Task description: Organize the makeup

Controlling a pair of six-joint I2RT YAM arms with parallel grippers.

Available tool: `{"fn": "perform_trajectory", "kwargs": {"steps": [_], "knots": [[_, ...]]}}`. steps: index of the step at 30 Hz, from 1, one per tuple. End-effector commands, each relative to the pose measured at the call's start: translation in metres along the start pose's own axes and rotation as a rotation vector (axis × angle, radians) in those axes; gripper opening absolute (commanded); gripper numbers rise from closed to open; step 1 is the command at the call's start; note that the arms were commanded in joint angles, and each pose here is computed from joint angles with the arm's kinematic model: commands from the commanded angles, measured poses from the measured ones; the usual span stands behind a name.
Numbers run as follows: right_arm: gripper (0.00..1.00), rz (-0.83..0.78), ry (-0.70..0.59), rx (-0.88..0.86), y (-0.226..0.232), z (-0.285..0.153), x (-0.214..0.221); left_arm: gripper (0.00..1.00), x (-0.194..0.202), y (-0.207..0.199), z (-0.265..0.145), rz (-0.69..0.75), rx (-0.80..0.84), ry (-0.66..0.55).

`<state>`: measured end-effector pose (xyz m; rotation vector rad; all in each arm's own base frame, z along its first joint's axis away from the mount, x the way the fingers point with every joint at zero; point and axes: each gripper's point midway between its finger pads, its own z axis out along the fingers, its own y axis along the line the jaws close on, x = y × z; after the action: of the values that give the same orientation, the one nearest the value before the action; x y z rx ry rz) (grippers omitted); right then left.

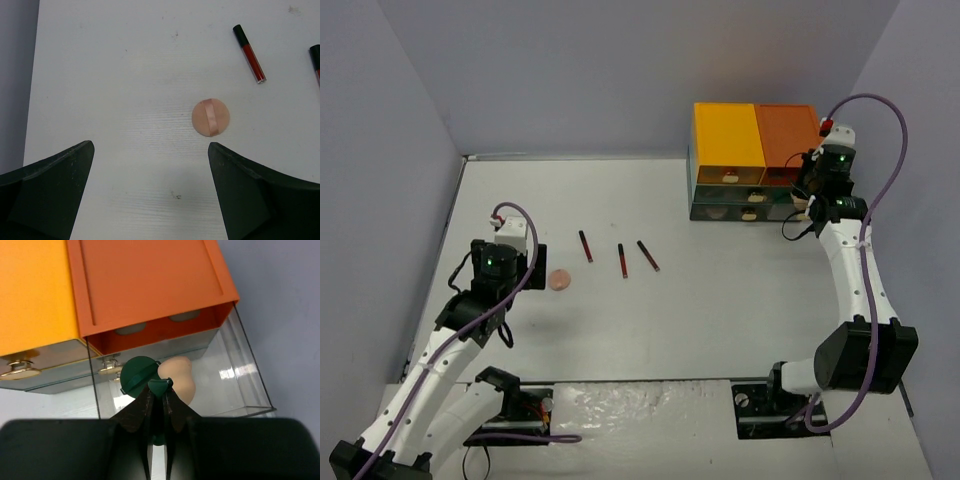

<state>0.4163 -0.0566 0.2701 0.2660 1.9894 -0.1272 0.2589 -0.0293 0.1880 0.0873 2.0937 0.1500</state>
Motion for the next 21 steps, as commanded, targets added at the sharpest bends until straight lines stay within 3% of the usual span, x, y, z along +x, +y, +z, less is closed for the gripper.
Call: {"fn": "perform_trajectory", "kwargs": {"steps": [1, 6, 9, 13, 21], "knots": [[0.12, 0.054, -0.011, -0.037, -0.002, 0.026, -0.016, 0.97, -0.022, -0.002, 0.0, -0.019, 0.012, -0.045], [0.53, 0.051, -0.018, -0.104, 0.008, 0.03, -0.026, 0.97, -0.02, -0.006, 0.003, -0.015, 0.026, -0.029], [0.67, 0.04, -0.04, -0.134, 0.013, 0.023, -0.036, 0.97, -0.016, -0.011, 0.005, -0.024, 0.047, -0.001], [0.8, 0.024, -0.095, -0.151, 0.014, 0.001, -0.054, 0.97, -0.006, -0.028, 0.009, -0.084, 0.109, 0.063], [0.87, 0.023, -0.208, -0.256, 0.036, -0.059, -0.078, 0.97, 0.008, -0.046, 0.034, -0.196, 0.108, 0.157]]}}
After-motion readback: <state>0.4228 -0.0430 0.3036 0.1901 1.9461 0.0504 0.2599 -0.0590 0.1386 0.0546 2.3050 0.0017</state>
